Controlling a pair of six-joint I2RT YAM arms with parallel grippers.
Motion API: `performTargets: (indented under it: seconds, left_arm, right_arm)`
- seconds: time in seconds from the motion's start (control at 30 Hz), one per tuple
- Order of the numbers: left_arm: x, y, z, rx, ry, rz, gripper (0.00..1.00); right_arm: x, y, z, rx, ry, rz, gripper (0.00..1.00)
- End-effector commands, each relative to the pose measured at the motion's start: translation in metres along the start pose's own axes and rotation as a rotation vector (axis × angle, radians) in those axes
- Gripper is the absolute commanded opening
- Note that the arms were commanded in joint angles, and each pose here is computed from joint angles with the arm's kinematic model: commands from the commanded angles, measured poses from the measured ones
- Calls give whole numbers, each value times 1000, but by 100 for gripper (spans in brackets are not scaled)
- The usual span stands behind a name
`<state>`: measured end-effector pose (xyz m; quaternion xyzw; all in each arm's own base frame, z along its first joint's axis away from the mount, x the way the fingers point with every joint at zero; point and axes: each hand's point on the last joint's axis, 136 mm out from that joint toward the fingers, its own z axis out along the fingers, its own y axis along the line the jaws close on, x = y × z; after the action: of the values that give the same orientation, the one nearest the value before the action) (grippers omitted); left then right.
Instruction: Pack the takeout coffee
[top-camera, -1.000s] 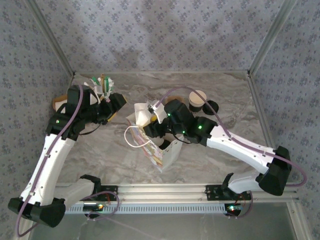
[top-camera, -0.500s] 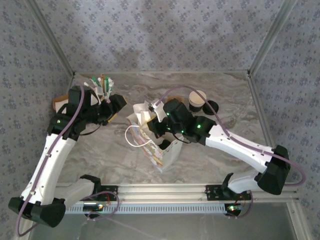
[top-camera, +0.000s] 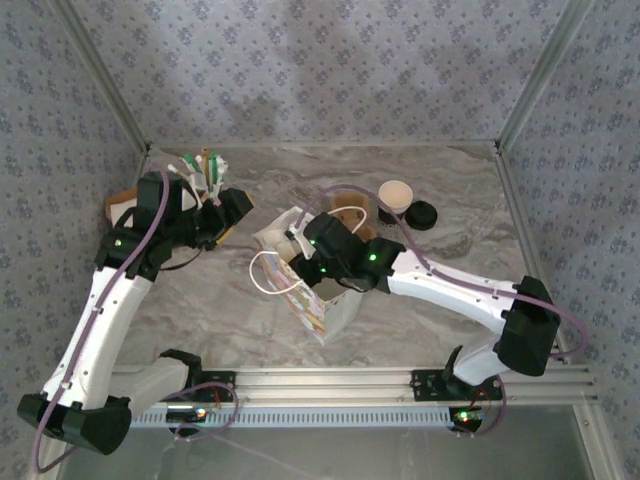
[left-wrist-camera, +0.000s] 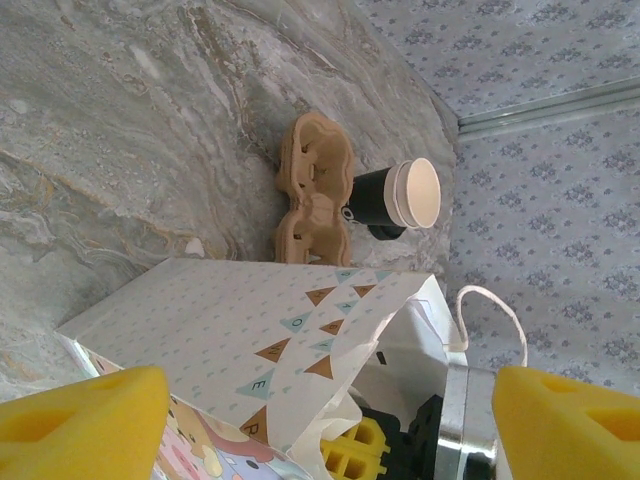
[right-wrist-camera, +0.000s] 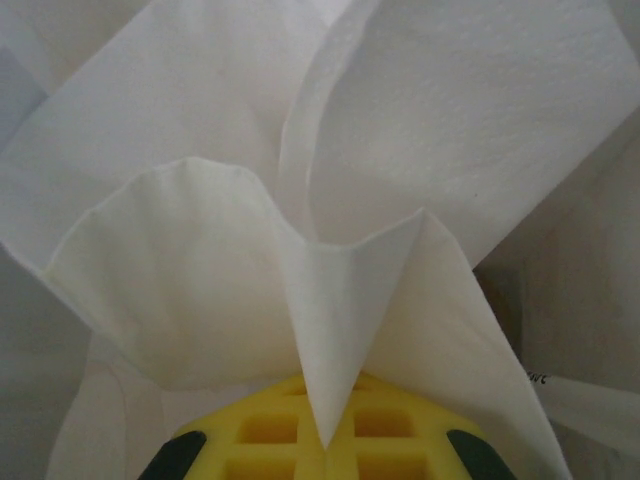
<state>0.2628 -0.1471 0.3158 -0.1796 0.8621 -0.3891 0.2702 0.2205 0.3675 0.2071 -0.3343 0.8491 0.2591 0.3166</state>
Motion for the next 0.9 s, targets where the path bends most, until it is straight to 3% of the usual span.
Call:
performTargets:
  seconds: [0.0, 0.1, 0.2, 0.43, 0.57, 0.87]
  left_arm:
    - [-2, -7, -1, 34, -2, 23, 84]
    - [-2, -7, 0, 35, 1, 22, 84]
    - [-1, -7, 1, 35, 4, 22, 84]
    - [-1, -7, 0, 35, 3, 21, 84]
    - [0, -6, 0, 35, 4, 22, 84]
    - [0, -1, -24, 1, -59, 50, 84]
  right_arm:
    - [17, -10, 5, 54, 60, 12, 0]
    - [16, -11, 3, 62, 68, 6, 21]
    - [6, -7, -6, 55, 50, 3, 28]
    - [-12, 1, -20, 21, 1, 9, 30]
    - [-11, -1, -10, 21, 14, 13, 37]
    - [2, -11, 7, 53, 76, 28, 33]
